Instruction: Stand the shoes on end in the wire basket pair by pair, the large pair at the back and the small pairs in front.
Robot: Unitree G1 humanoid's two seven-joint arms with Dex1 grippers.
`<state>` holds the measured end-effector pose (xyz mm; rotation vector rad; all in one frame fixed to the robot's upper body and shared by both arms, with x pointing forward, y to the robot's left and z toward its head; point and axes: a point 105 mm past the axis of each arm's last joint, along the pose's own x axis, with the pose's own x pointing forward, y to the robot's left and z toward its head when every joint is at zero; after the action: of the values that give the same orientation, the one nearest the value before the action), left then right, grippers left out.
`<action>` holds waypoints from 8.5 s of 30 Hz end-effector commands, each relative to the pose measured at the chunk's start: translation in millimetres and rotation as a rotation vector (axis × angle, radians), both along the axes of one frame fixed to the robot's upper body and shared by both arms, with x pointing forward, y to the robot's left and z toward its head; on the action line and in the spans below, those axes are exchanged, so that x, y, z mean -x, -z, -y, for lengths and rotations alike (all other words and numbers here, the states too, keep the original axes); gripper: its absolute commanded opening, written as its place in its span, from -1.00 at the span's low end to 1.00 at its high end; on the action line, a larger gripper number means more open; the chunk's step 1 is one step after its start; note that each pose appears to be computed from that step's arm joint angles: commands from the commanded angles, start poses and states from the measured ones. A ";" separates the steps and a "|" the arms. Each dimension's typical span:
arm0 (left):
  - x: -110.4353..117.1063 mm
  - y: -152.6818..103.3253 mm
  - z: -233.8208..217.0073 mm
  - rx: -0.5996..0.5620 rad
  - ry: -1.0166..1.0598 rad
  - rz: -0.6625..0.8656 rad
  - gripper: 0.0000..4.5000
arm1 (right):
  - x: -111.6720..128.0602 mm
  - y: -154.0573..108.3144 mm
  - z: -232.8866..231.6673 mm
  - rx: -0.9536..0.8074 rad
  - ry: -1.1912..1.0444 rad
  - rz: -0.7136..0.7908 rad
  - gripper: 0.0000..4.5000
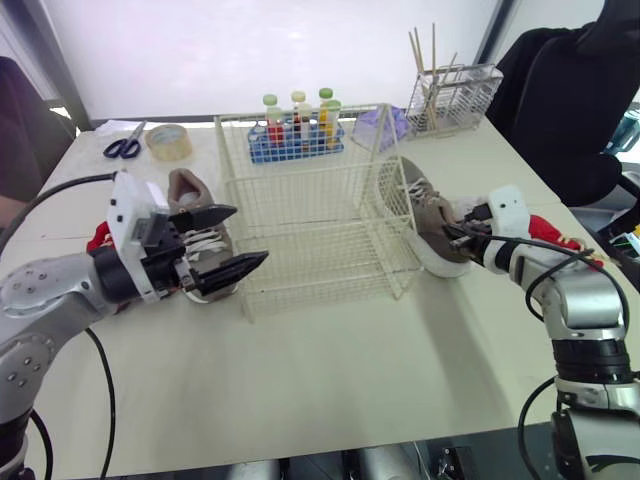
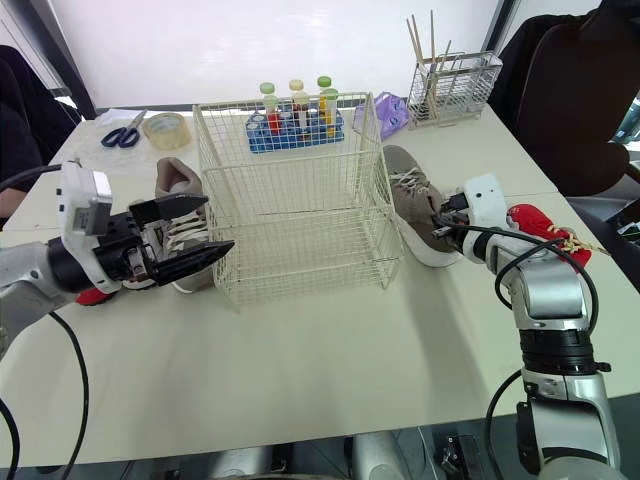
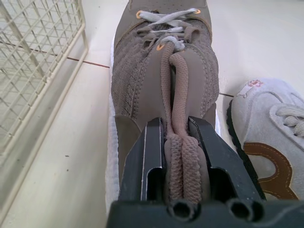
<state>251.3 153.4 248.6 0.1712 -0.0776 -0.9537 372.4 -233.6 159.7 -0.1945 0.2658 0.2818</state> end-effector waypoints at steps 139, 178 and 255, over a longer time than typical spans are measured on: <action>-21.3 -56.3 0.2 0.865 -0.029 -0.173 -0.78 | 57.8 -230.1 -166.2 -0.968 -1.069 0.526 0.47; 7.1 -37.6 -34.8 0.431 -0.097 -0.096 0.98 | 21.1 -286.9 -135.8 0.085 -1.133 0.696 -0.16; -16.2 4.1 32.7 0.253 0.044 -0.137 1.00 | -18.0 -201.9 -101.3 0.360 -1.041 0.292 0.99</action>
<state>271.6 119.6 233.9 -0.1515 -0.0290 -0.9877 398.3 -130.5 324.3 -0.6663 0.0272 1.2702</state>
